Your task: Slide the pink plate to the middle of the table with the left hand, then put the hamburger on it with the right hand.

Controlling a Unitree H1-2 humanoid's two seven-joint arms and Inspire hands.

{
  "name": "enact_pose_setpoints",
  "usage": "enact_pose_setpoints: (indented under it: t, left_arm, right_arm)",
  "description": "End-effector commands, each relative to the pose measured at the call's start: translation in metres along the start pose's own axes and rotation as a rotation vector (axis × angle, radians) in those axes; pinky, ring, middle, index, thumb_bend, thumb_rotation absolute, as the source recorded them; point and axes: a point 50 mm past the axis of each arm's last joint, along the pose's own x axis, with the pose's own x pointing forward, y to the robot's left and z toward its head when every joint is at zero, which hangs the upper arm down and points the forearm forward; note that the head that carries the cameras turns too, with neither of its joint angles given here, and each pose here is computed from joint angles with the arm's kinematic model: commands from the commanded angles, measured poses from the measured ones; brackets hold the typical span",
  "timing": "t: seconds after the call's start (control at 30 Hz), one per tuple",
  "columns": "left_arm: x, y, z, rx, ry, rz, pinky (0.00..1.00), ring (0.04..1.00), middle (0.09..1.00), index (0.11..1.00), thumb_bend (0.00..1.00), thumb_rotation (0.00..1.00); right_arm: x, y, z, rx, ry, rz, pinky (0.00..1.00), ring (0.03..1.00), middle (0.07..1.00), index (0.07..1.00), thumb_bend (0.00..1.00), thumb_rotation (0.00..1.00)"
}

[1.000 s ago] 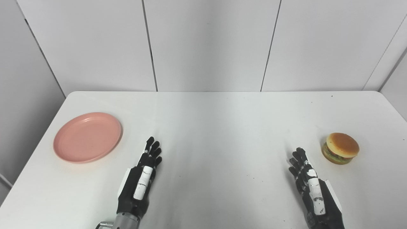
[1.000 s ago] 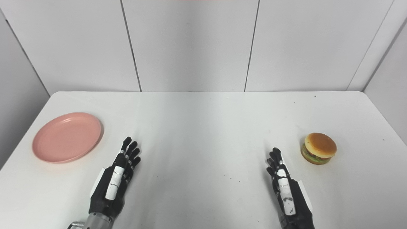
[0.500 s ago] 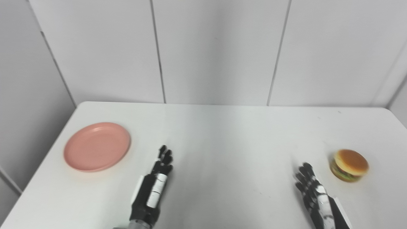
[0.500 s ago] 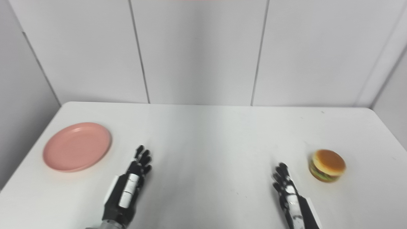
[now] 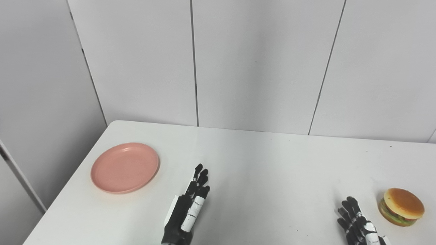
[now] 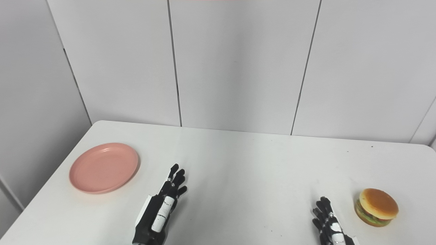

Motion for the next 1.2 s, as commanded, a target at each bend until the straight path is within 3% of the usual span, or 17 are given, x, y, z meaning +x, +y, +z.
enact_pose_setpoints:
  t: [0.0,0.27,0.4,0.6,0.9,1.17]
  left_arm:
    - [-0.010,-0.006,-0.018,-0.028,0.054,0.000,0.96,0.990,0.980,1.000,0.76,0.87]
    - [-0.004,0.011,0.000,-0.077,-0.032,0.045,0.92,0.962,0.961,1.000,0.82,0.84]
    - [0.001,0.021,0.032,-0.090,-0.131,0.093,0.85,0.905,0.889,0.954,0.89,0.82]
    - [0.020,0.042,0.075,-0.115,-0.272,0.078,0.76,0.847,0.810,0.878,0.91,0.81]
    - [0.057,0.105,0.123,-0.024,-0.382,0.140,0.75,0.860,0.856,0.867,0.92,0.80]
    - [0.063,0.173,0.150,0.117,-0.393,0.225,0.74,0.842,0.842,0.881,0.92,0.82]
  right_arm:
    - [-0.007,-0.005,-0.009,-0.009,0.038,-0.010,1.00,1.000,1.000,1.000,0.79,1.00]
    - [-0.008,0.005,-0.002,-0.013,0.030,-0.009,1.00,1.000,1.000,1.000,0.79,1.00]
    - [-0.010,0.010,0.002,-0.019,0.032,-0.024,1.00,1.000,0.999,1.000,0.77,1.00]
    - [-0.010,0.012,0.003,-0.018,0.028,-0.021,1.00,0.993,0.992,1.000,0.74,1.00]
    - [-0.008,0.015,0.005,-0.027,0.029,-0.020,1.00,0.977,0.978,0.980,0.75,1.00]
    - [-0.007,0.016,0.005,-0.034,0.020,-0.018,1.00,0.956,0.957,0.893,0.75,0.99]
